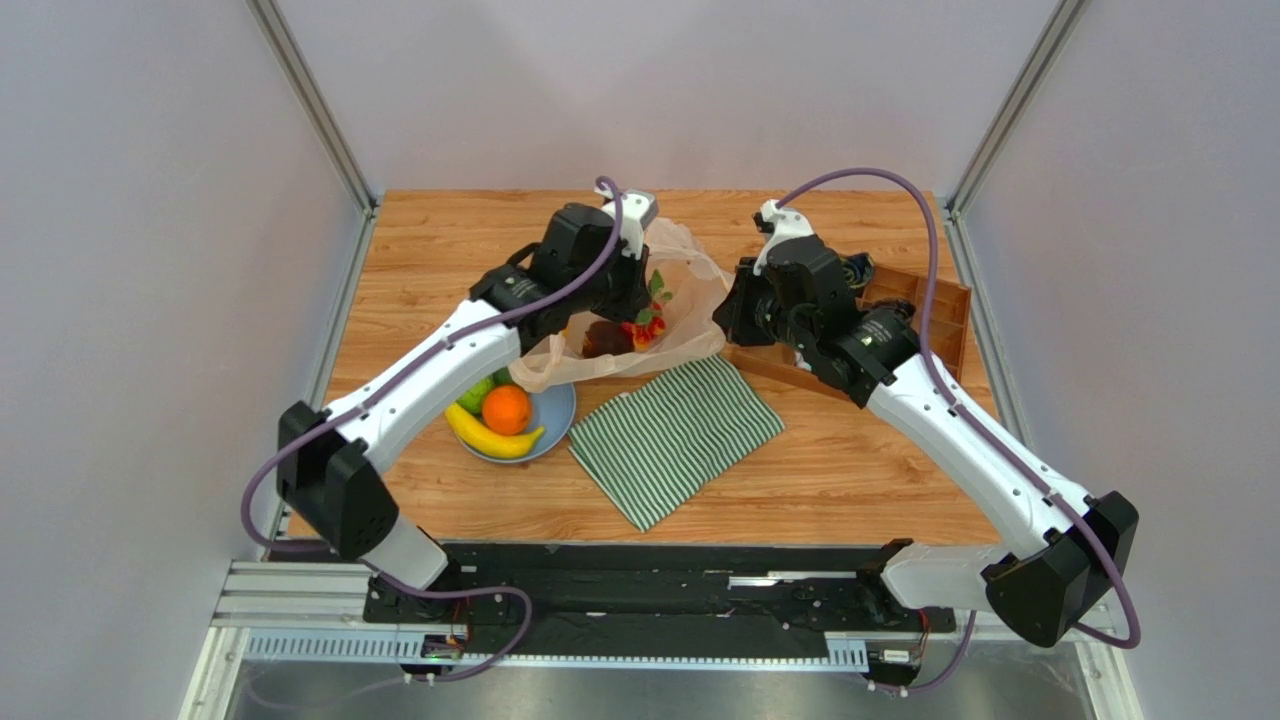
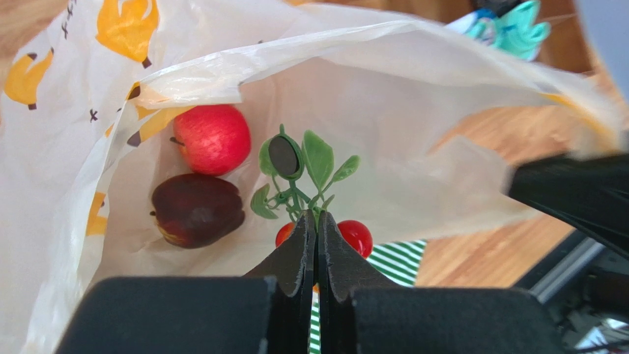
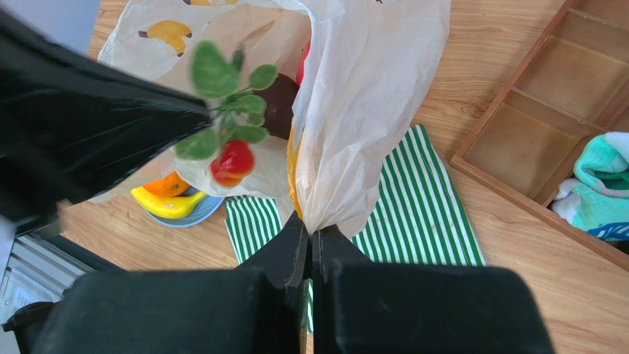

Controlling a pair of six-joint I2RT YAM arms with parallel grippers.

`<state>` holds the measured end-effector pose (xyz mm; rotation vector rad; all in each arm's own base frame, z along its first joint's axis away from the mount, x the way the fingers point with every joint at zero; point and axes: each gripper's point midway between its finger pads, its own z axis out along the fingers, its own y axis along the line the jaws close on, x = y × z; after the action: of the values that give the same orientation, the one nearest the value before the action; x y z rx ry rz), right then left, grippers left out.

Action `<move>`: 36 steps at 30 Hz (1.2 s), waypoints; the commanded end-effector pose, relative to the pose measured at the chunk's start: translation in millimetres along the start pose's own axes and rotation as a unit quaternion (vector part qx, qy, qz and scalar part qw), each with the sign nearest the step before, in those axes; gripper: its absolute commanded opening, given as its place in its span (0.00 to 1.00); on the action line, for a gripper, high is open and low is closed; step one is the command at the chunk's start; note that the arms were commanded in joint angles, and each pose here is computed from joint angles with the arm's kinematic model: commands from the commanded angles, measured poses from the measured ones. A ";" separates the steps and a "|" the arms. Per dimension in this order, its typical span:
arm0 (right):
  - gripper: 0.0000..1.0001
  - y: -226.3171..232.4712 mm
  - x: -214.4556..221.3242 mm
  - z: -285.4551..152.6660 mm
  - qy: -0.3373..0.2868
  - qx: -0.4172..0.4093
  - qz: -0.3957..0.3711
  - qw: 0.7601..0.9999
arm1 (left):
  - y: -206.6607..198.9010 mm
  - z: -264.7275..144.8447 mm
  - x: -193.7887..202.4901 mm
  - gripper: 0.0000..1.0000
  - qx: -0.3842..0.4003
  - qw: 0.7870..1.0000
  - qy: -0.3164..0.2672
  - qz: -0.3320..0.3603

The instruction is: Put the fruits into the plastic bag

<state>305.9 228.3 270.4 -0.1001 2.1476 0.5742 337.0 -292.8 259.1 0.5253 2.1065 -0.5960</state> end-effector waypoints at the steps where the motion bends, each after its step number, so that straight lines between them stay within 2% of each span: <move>1: 0.00 4.2 -11.7 -8.7 -0.024 -0.008 0.001 1.000 | 18.7 25.1 -13.4 0.00 -0.034 0.999 -0.008 0.026; 7: 0.00 4.5 -9.7 -8.6 -0.021 -0.010 0.003 1.000 | 35.2 59.9 13.0 0.00 -0.052 0.997 0.041 0.038; 10: 0.00 4.3 -8.7 -8.1 -0.021 -0.009 0.001 1.000 | 39.1 64.8 25.1 0.00 -0.056 0.996 0.059 0.039; 12: 0.00 3.4 -9.3 -7.4 -0.021 -0.008 0.003 1.000 | 39.4 64.6 26.8 0.07 -0.056 0.996 0.059 0.038; 15: 0.00 5.2 -7.3 -5.1 -0.017 -0.011 0.003 1.000 | 37.9 62.5 24.4 0.31 -0.053 0.996 0.054 0.039; 16: 0.00 5.1 -7.0 -4.1 -0.017 -0.011 0.002 1.000 | 36.0 61.8 23.3 0.44 -0.048 0.997 0.052 0.039; 19: 0.00 5.3 -7.3 -4.0 -0.017 -0.011 0.003 1.000 | 32.8 59.3 20.5 0.64 -0.040 0.997 0.049 0.040; 20: 0.00 4.9 -6.4 -3.3 -0.016 -0.010 0.002 1.000 | 31.8 59.0 20.8 0.67 -0.037 0.997 0.049 0.041; 23: 0.00 4.4 -7.0 -3.5 -0.016 -0.009 0.004 1.000 | 25.9 56.1 18.4 0.71 -0.021 0.998 0.043 0.042; 30: 0.00 5.5 -7.0 -2.7 -0.017 -0.011 0.004 1.000 | -1.2 29.0 -8.0 0.73 0.046 0.997 -0.017 0.067; 32: 0.00 5.3 -6.0 -2.0 -0.015 -0.011 0.004 1.000 | -6.9 22.6 -4.2 0.73 0.065 0.995 -0.023 0.072; 33: 0.00 5.1 -5.4 -1.2 -0.015 -0.011 0.005 1.000 | -13.9 10.5 -17.1 0.74 0.076 0.993 -0.053 0.078; 36: 0.00 5.2 -5.9 -0.6 -0.015 -0.011 0.006 1.000 | -26.1 -12.9 -21.3 0.74 0.108 0.986 -0.090 0.089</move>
<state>305.3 228.1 267.9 -0.1005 2.1528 0.5733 344.4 -304.8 230.0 0.6960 2.0544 -0.6309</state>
